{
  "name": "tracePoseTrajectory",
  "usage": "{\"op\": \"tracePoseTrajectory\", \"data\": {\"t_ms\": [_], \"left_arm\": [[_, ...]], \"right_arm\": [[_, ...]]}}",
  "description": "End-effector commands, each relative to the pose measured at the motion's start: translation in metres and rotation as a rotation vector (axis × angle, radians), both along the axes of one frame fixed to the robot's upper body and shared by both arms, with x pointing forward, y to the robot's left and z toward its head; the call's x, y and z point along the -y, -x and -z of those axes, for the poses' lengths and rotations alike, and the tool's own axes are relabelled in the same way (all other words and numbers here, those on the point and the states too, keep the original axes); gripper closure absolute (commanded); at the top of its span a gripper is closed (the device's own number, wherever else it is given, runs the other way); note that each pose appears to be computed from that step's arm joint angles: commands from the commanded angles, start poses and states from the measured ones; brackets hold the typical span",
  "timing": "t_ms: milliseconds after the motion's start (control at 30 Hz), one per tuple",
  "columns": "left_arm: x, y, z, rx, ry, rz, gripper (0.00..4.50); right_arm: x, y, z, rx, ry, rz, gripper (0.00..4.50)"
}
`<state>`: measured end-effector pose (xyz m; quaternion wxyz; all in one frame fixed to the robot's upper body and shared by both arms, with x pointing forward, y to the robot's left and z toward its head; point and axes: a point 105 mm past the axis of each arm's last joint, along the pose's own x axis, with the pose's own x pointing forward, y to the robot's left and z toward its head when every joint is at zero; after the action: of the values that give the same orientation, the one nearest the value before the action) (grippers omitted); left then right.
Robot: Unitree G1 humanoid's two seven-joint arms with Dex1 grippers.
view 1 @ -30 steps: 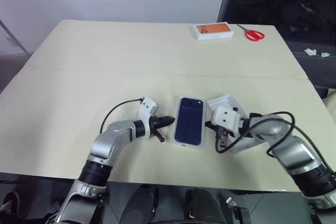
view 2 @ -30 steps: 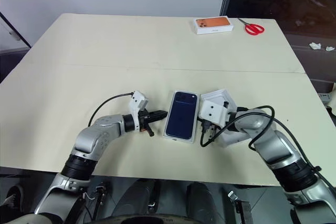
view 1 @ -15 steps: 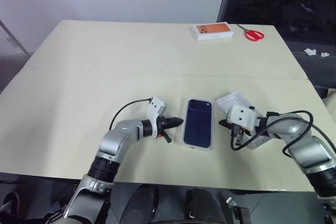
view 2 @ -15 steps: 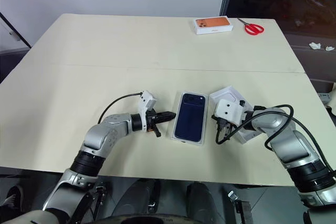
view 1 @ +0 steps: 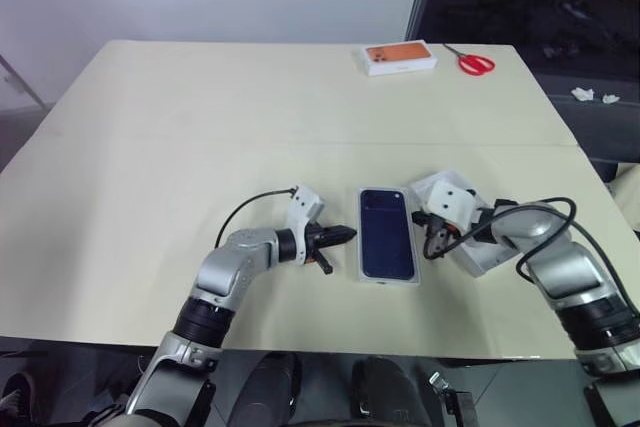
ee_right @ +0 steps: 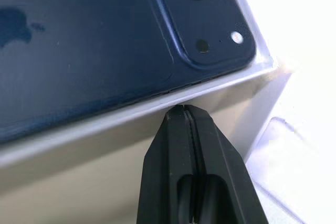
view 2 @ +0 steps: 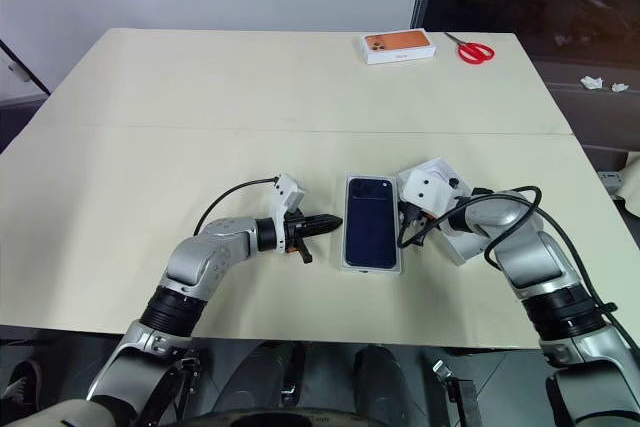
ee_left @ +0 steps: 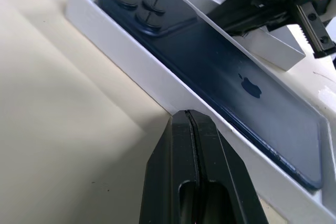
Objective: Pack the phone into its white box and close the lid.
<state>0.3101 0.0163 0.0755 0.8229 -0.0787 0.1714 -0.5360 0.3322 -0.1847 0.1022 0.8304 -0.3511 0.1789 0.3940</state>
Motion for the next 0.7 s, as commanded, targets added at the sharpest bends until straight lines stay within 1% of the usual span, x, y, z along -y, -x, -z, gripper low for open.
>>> {"op": "tracePoseTrajectory", "data": {"t_ms": [33, 200, 367, 500, 533, 633, 700], "left_arm": [[0.007, 0.005, 0.001, -0.001, 0.000, 0.029, 4.48], [-0.005, 0.000, 0.001, 0.004, -0.006, -0.004, 4.48], [-0.019, -0.005, -0.001, 0.028, -0.021, -0.037, 4.48], [-0.039, -0.009, -0.009, 0.059, -0.027, -0.060, 4.48], [-0.044, -0.010, -0.011, 0.070, -0.034, -0.066, 4.48], [-0.065, -0.006, -0.015, 0.087, -0.056, -0.077, 4.48], [-0.078, -0.003, -0.019, 0.089, -0.059, -0.092, 4.48]], "right_arm": [[-0.013, -0.002, -0.007, 0.025, 0.002, -0.057, 4.50], [-0.010, 0.001, -0.004, 0.008, 0.009, -0.059, 4.50], [-0.007, 0.009, -0.008, -0.013, 0.022, -0.081, 4.50], [0.007, 0.017, -0.019, -0.023, 0.123, -0.101, 4.50], [0.008, 0.019, -0.021, -0.027, 0.123, -0.104, 4.50], [0.006, 0.029, -0.031, -0.069, 0.057, -0.100, 4.50], [0.008, 0.033, -0.035, -0.064, 0.034, -0.093, 4.50]]}}
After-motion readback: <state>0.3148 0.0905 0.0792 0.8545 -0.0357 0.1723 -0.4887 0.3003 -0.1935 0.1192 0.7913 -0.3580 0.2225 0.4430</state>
